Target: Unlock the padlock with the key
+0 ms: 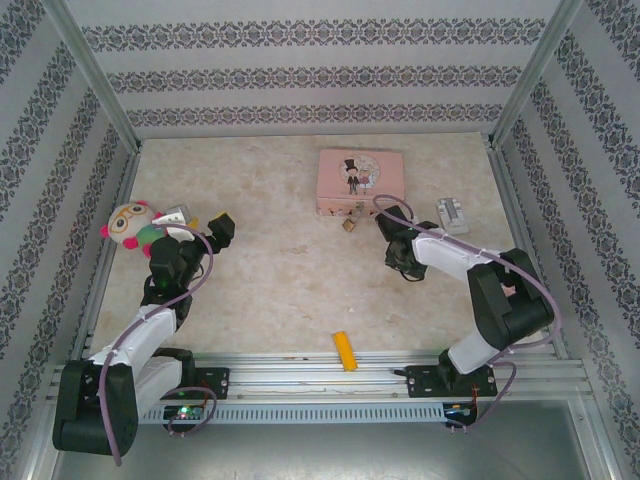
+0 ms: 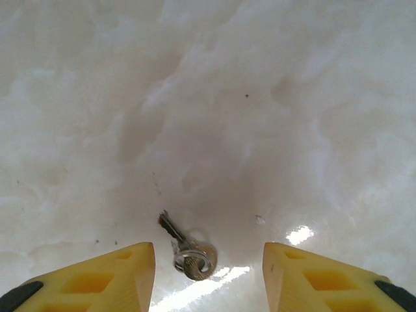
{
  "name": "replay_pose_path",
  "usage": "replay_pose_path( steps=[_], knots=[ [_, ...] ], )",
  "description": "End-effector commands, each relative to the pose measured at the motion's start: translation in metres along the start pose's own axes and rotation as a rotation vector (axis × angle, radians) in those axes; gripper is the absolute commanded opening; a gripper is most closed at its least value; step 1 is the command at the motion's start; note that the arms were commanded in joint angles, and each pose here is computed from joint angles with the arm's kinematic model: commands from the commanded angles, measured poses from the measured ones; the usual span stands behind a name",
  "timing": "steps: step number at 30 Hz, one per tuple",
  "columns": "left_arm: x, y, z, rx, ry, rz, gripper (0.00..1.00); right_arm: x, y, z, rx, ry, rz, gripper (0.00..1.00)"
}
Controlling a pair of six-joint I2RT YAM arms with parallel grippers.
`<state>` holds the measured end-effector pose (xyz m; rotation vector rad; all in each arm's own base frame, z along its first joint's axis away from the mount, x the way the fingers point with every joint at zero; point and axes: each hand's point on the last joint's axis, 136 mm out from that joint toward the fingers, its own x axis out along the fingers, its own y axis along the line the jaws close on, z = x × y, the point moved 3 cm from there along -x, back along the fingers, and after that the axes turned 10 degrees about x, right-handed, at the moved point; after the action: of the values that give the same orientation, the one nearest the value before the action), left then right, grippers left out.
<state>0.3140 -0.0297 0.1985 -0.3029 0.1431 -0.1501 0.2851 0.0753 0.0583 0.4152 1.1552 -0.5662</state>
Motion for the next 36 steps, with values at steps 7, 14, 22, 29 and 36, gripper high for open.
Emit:
replay_pose_path(
  steps=[7,14,22,29,36],
  knots=[
    [-0.003,-0.002,-0.003,0.015,0.002,-0.001,0.99,0.01,0.001,-0.001,-0.006,0.01,-0.025,0.47],
    [-0.003,-0.001,-0.003,0.015,0.001,0.004,0.99,0.008,-0.011,-0.009,0.001,0.018,-0.031,0.44],
    [-0.003,-0.001,-0.003,0.013,-0.002,0.003,0.99,0.006,-0.016,-0.013,0.012,0.033,-0.038,0.44],
    [-0.005,0.0,-0.003,0.017,-0.006,0.011,0.99,0.004,-0.022,-0.018,0.015,0.039,-0.04,0.38],
    [-0.005,0.0,-0.002,0.014,-0.008,0.012,0.99,0.003,-0.025,-0.022,0.015,0.034,-0.04,0.35]
  ],
)
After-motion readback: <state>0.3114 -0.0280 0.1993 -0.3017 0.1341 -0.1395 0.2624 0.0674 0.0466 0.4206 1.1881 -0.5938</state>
